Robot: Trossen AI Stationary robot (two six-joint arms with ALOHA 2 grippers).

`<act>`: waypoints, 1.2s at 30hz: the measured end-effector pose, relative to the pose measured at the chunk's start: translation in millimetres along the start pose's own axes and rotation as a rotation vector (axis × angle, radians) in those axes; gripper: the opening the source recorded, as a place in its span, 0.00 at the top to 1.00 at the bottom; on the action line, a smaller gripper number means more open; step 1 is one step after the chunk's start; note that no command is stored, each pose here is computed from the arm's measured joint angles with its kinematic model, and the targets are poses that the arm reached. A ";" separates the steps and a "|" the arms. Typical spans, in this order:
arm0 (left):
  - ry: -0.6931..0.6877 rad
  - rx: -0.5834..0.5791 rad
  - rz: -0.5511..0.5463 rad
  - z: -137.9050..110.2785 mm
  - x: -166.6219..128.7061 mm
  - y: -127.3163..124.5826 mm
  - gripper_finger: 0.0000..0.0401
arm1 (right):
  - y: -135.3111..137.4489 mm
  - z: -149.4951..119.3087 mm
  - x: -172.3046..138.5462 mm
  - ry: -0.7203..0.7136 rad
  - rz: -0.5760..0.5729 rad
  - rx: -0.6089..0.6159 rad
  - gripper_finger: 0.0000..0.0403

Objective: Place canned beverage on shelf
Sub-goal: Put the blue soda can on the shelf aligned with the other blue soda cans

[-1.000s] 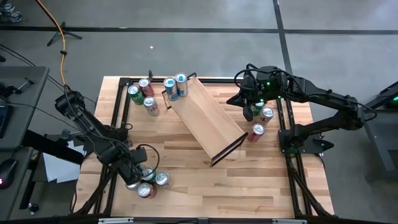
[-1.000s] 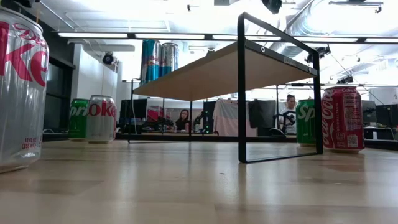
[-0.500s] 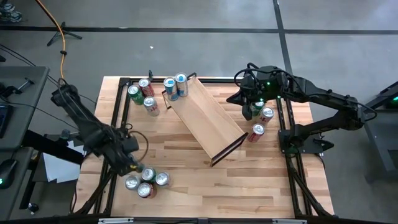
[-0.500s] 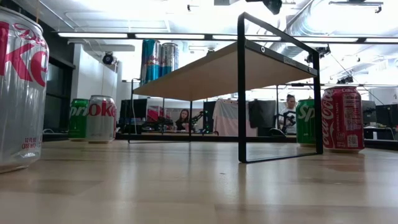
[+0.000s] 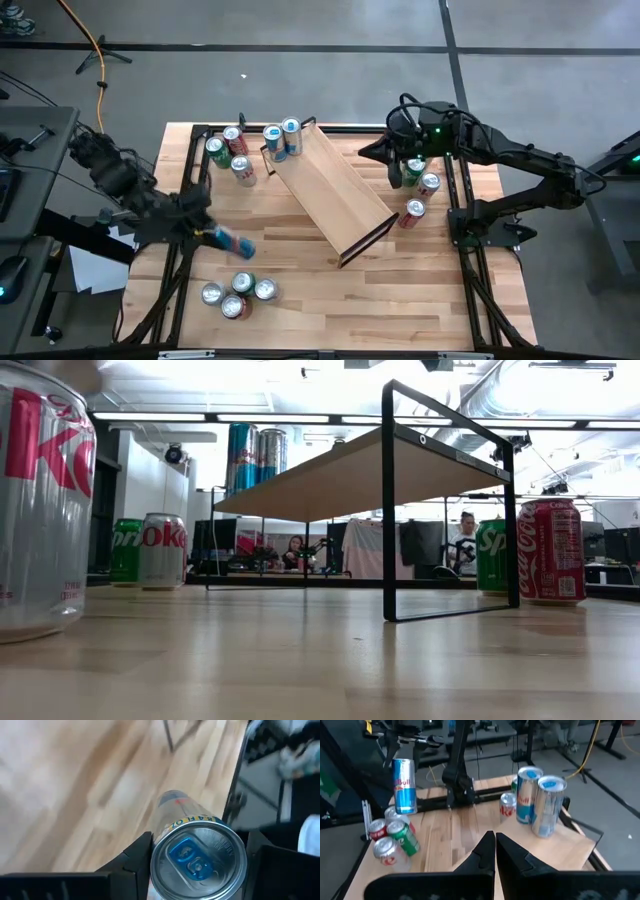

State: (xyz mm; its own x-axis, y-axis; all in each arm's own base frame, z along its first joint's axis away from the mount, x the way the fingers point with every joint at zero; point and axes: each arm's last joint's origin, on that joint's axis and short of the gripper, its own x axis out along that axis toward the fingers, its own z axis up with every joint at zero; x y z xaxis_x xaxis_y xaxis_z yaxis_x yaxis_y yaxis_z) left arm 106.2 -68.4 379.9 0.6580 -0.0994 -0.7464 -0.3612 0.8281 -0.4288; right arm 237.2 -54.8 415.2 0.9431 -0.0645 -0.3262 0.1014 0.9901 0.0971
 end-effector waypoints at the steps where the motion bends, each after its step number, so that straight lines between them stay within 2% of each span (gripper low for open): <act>1: -0.038 0.012 0.004 4.1 -3.7 -1.1 0.69 | 0.0 0.9 0.0 -0.009 0.000 -0.002 1.00; 7: -0.238 0.066 0.037 25.5 -22.7 -4.2 0.69 | 0.2 6.5 1.4 -0.066 0.009 0.041 0.99; 10: -0.329 0.113 0.016 38.3 -28.7 -10.0 0.69 | -0.1 9.1 7.3 -0.094 0.030 0.098 0.92; 13: -0.386 0.187 0.029 50.1 -29.9 -14.8 0.69 | 2.8 11.5 18.1 -0.115 0.119 0.143 0.78; 17: -0.389 0.345 0.096 65.1 -23.9 -22.4 0.69 | 11.6 11.6 40.9 -0.108 0.299 0.229 0.51; 21: -0.371 0.569 0.174 82.1 -11.2 -35.0 0.69 | 19.1 6.8 65.9 -0.069 0.438 0.285 0.25; 24: -0.360 0.755 0.227 95.8 -1.0 -46.4 0.69 | 17.7 9.0 79.7 -0.018 0.548 0.290 0.15; 27: -0.322 0.931 0.283 108.0 13.3 -57.3 0.69 | 13.0 18.5 90.2 0.000 0.606 0.290 0.12; 31: -0.251 1.126 0.342 120.7 35.9 -69.3 0.69 | 5.9 31.8 99.4 0.051 0.618 0.234 0.12; 36: -0.169 1.318 0.394 129.0 60.2 -78.0 0.69 | 2.0 33.0 115.9 0.228 0.626 0.179 0.12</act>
State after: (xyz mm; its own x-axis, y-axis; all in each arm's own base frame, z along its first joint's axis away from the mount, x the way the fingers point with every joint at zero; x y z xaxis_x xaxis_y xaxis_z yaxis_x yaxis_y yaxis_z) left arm 259.2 -67.8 434.1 0.7648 0.2490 -0.5943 0.2824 0.6995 0.6564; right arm 357.2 -64.4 408.6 0.7530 0.5601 -0.3454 -0.3717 0.7952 0.4791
